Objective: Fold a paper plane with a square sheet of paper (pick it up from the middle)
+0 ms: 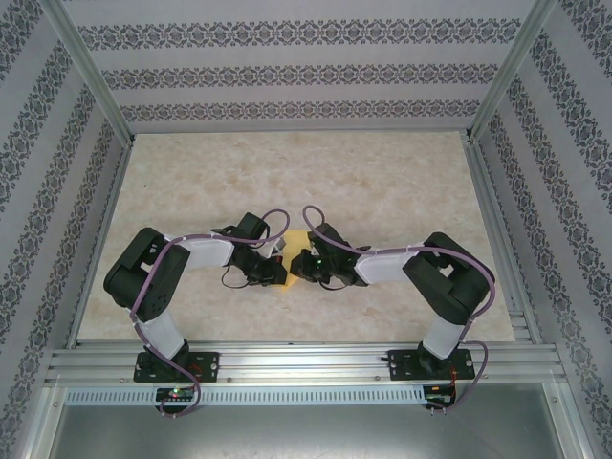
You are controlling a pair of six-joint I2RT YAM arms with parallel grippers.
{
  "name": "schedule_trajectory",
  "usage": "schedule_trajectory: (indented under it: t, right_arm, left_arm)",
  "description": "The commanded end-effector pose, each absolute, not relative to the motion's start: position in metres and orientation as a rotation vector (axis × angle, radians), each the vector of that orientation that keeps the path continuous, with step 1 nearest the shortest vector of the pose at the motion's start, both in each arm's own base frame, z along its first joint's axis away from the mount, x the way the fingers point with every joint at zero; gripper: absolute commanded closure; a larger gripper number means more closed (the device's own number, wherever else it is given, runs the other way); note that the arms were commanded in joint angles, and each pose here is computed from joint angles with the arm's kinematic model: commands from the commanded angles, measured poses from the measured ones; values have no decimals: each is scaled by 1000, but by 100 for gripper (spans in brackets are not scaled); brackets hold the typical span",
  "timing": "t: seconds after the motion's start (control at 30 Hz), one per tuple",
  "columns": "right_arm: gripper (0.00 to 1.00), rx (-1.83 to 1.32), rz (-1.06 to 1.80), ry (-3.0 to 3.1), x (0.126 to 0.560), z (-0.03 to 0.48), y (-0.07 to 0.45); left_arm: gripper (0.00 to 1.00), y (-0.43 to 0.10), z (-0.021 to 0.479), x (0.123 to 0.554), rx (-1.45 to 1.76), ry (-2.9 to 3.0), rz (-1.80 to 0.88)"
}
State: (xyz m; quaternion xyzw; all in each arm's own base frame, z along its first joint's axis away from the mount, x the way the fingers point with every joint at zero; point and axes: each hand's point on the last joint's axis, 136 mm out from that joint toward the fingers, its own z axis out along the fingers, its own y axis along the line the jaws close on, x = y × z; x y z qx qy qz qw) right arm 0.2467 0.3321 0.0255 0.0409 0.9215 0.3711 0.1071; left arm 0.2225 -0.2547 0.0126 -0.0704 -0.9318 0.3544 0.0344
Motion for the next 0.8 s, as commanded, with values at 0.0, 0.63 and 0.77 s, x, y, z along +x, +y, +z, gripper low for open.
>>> schedule_trajectory:
  t: [0.0,0.63,0.77]
  right_arm:
    - [88,130,1121,2680,245,30,337]
    - [90,276,962,2797,220,-22,313]
    - [90,283,946,2775,229,-13,310]
  left_arm:
    - [95,-210,-41,196,-128,-2890,698]
    - [95,-207,-43,192,-130,-2886,683]
    - [95,-206,-44,192,-134,-2887,676]
